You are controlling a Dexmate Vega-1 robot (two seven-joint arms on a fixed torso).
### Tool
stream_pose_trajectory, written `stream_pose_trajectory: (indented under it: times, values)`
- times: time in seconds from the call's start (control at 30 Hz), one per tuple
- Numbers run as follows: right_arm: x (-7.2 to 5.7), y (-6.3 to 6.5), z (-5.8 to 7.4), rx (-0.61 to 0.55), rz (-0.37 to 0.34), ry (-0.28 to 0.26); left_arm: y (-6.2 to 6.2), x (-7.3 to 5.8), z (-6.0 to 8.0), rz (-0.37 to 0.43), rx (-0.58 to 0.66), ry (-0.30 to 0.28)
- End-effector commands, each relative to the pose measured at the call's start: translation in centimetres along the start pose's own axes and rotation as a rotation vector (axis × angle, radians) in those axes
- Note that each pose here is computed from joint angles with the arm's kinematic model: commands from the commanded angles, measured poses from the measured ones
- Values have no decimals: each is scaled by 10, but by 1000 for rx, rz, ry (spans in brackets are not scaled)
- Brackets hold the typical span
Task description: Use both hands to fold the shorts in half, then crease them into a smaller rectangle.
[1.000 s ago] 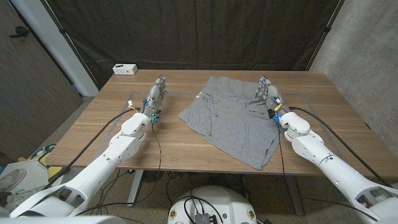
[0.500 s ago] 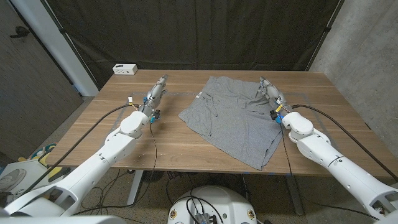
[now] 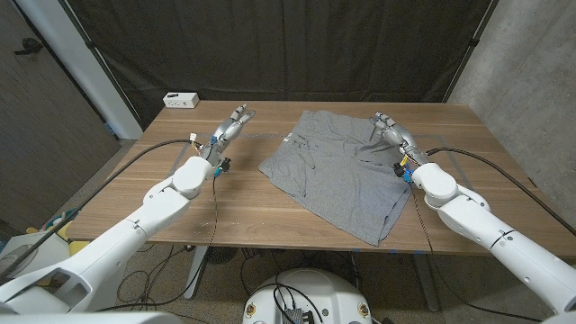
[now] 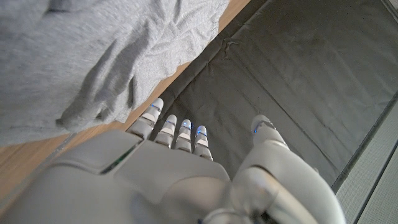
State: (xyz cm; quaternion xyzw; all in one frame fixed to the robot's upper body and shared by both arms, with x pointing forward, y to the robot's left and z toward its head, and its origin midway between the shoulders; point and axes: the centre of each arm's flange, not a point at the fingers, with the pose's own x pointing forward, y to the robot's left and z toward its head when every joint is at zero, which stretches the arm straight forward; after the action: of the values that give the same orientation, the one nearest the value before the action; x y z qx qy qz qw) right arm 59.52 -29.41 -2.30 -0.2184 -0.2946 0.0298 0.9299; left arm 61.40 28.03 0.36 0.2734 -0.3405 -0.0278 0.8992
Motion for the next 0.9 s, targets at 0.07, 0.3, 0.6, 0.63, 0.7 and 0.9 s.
stream_pose_trajectory:
  times: [0.07, 0.3, 0.6, 0.63, 0.7, 0.9]
  values:
    - [-21, -4, 16, -181, -6, 29, 7, -12, 17, -3, 195, -58]
    - [-30, -2, 27, -286, -24, 50, 7, -19, 26, -4, 292, -81]
    - [-47, 3, 40, -426, 0, 91, 7, -28, 35, -17, 399, -109]
    - [-49, 4, 40, -449, -11, 93, 6, -29, 36, -20, 410, -113]
    - [-52, 4, 37, -421, -8, 101, 6, -32, 38, -25, 445, -118]
    - [-62, 5, 40, -470, -8, 143, 4, -36, 43, -60, 540, -129]
